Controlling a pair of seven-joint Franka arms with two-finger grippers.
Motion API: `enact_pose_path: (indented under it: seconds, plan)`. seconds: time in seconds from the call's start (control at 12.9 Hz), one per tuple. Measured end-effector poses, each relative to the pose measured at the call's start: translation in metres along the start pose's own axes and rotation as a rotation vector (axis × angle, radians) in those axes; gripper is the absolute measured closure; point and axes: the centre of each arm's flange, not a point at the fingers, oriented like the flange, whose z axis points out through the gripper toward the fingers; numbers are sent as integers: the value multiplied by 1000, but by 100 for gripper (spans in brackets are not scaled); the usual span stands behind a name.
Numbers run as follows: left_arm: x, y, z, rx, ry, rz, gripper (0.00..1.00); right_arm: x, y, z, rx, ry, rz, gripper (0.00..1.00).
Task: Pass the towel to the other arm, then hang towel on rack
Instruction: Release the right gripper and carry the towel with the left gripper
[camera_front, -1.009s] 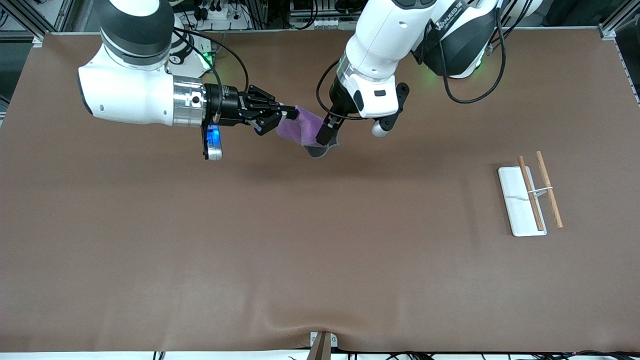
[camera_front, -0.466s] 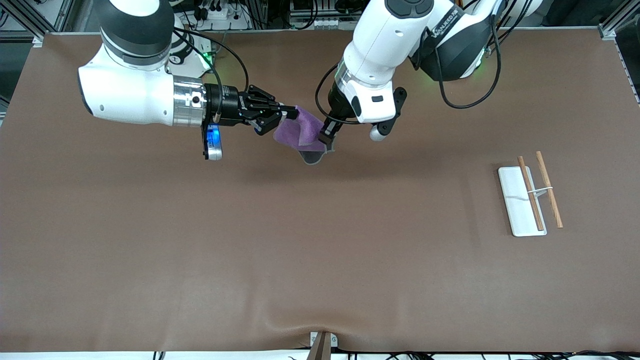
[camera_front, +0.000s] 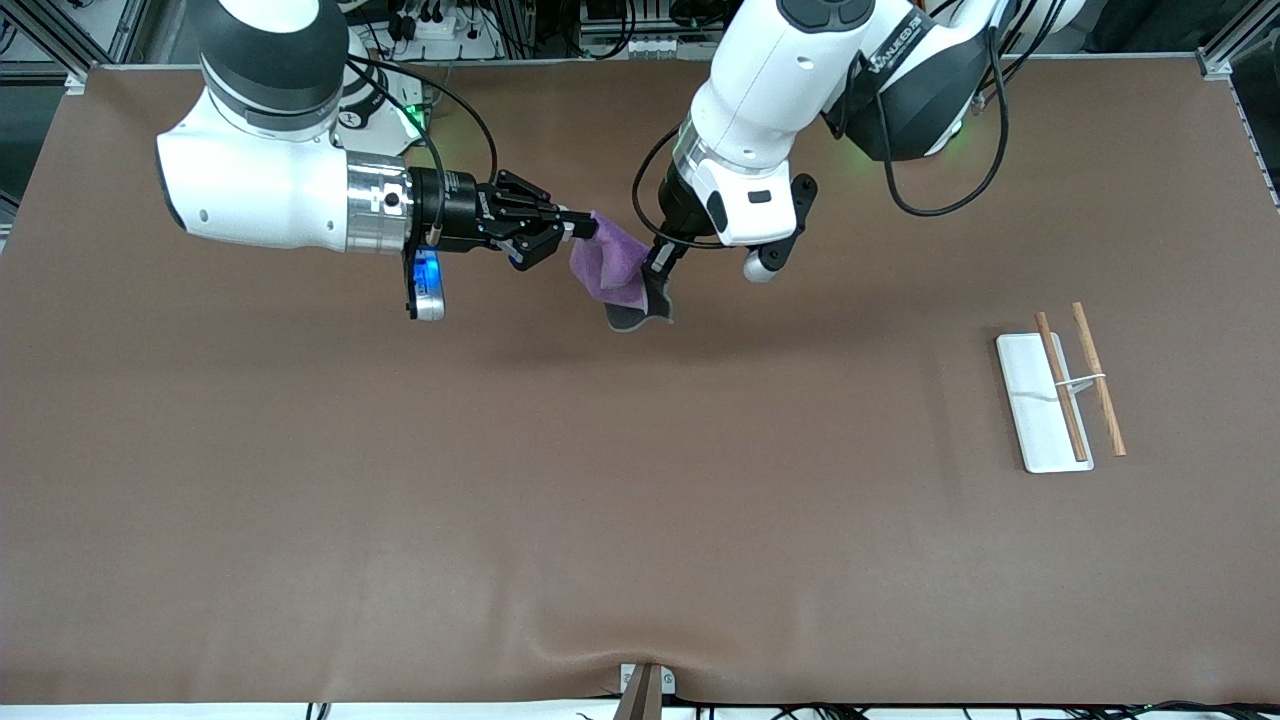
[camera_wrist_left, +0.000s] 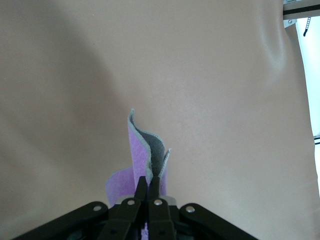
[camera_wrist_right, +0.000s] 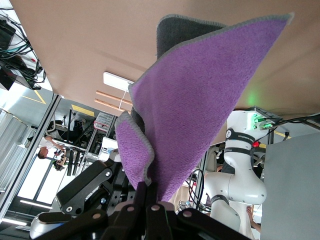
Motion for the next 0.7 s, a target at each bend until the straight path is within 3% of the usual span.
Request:
enact_pose_path:
  seconds: [0.16, 0.39, 0.7]
  plan:
    - [2, 1, -3, -5, 1, 30, 97, 3, 0, 1, -6, -2, 14, 83]
    - [30, 6, -24, -23, 14, 126, 97, 9, 0, 4, -14, -3, 28, 47]
    - [124, 1, -49, 101, 41, 309, 97, 27, 1, -14, -40, 6, 48, 1]
